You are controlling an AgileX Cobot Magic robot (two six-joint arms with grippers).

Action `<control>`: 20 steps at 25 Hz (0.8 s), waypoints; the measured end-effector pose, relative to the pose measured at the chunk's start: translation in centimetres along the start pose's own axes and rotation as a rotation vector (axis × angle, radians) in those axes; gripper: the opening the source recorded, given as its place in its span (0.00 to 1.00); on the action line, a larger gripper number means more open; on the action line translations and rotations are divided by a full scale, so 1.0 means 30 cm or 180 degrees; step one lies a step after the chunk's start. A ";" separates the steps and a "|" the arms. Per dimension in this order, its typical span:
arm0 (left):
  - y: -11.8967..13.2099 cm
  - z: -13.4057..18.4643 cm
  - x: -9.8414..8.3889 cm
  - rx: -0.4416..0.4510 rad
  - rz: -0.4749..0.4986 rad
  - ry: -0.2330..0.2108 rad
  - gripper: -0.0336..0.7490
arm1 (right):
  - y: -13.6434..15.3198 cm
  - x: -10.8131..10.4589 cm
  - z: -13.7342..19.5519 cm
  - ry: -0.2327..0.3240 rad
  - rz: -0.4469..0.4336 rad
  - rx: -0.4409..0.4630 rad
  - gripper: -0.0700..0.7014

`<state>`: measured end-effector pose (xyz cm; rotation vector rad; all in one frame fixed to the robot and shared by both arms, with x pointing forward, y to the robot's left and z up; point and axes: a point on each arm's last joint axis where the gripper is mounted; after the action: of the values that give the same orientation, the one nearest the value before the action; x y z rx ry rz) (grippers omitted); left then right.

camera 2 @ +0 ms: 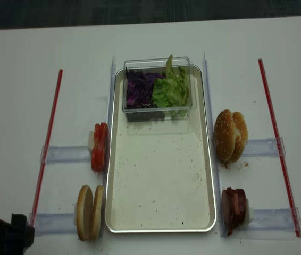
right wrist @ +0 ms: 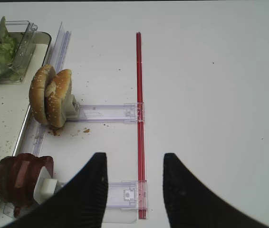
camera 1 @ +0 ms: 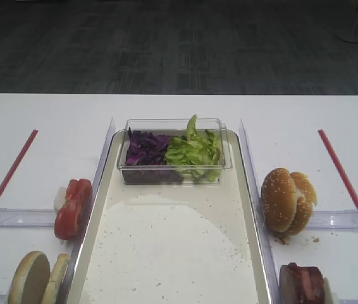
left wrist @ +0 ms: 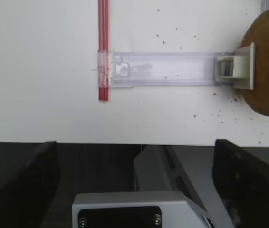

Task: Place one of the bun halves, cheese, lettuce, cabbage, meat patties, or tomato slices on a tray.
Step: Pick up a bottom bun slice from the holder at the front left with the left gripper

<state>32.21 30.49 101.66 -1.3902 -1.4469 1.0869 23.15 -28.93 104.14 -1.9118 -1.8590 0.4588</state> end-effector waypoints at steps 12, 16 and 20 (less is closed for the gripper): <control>0.042 -0.034 0.000 0.0301 0.0001 0.0000 0.81 | 0.000 0.000 0.000 0.0000 0.0000 0.0000 0.50; 0.044 -0.043 -0.002 0.0221 0.0021 -0.0010 0.81 | 0.000 0.000 0.000 0.0000 0.0000 0.0000 0.50; 0.065 -0.065 -0.002 0.0277 0.0019 -0.0045 0.81 | 0.000 0.000 0.000 0.0000 0.0000 0.0000 0.50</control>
<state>34.63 30.54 100.34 -1.3287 -1.3898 1.1521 23.15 -28.93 104.14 -1.9118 -1.8590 0.4588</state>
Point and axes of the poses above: a point on each arm's last joint axis where the gripper is mounted, y pointing out along that axis toward the gripper, x along the wrist's bending axis when the last joint is at zero, z = x × y, and after that the axes turned 2 degrees about y, right-handed
